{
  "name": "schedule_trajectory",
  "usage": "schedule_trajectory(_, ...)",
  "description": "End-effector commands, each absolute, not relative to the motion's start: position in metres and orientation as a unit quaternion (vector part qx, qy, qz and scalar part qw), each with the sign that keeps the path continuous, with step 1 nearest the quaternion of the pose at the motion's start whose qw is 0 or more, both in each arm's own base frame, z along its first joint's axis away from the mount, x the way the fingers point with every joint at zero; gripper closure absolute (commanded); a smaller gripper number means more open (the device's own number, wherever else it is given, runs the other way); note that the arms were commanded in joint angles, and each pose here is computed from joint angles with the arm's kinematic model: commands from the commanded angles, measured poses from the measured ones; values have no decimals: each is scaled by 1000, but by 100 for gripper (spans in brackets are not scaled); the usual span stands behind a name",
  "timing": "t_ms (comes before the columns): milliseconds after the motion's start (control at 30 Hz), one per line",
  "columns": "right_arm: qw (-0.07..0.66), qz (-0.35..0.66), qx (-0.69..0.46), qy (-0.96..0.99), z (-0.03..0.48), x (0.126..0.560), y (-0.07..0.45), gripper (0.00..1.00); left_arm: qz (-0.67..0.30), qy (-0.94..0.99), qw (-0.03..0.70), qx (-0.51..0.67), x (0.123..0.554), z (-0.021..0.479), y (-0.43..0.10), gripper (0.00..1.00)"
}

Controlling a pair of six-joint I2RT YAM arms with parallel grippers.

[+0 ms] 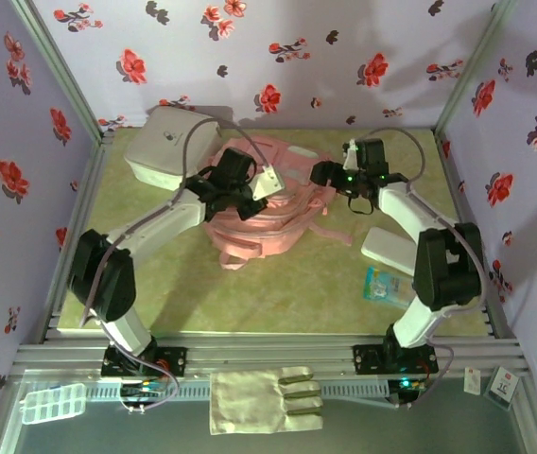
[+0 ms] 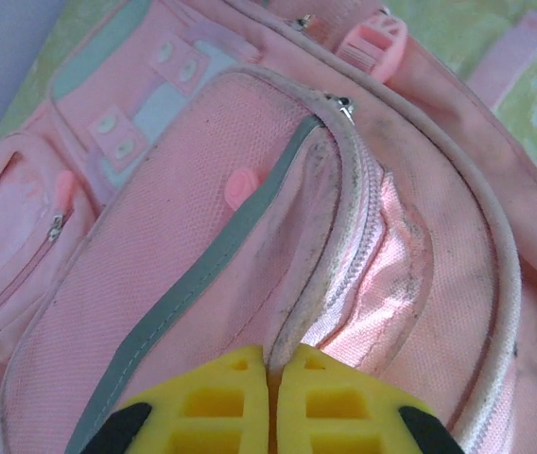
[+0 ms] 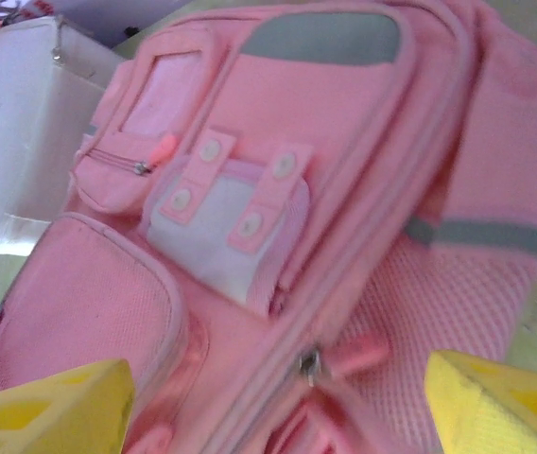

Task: Pack the student bag
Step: Unzip the student bag at the center of the table.

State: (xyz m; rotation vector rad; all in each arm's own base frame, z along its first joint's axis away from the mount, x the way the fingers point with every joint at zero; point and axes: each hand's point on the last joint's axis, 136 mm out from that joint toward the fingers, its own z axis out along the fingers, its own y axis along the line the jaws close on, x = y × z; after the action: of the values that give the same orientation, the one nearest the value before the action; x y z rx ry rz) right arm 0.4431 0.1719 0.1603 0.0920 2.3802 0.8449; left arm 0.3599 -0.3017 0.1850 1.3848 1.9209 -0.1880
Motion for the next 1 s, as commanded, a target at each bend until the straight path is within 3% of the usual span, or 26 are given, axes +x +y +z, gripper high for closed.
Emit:
schedule_trajectory(0, 295, 369, -14, 881, 174, 452, 194, 20, -111, 746, 452, 476, 370, 238, -296, 100)
schedule_trajectory(200, 277, 379, -28, 883, 155, 446, 198, 23, -120, 754, 461, 452, 371, 240, -288, 100)
schedule_trajectory(433, 277, 323, -87, 901, 130, 433, 187, 31, -121, 760, 463, 439, 375, 240, -282, 100)
schedule_trajectory(767, 327, 276, -192, 883, 130, 429, 179, 49, -122, 765, 464, 429, 374, 242, -270, 100)
schedule_trajectory(967, 359, 258, -258, 859, 135, 423, 180, 51, -127, 765, 464, 429, 372, 243, -268, 100)
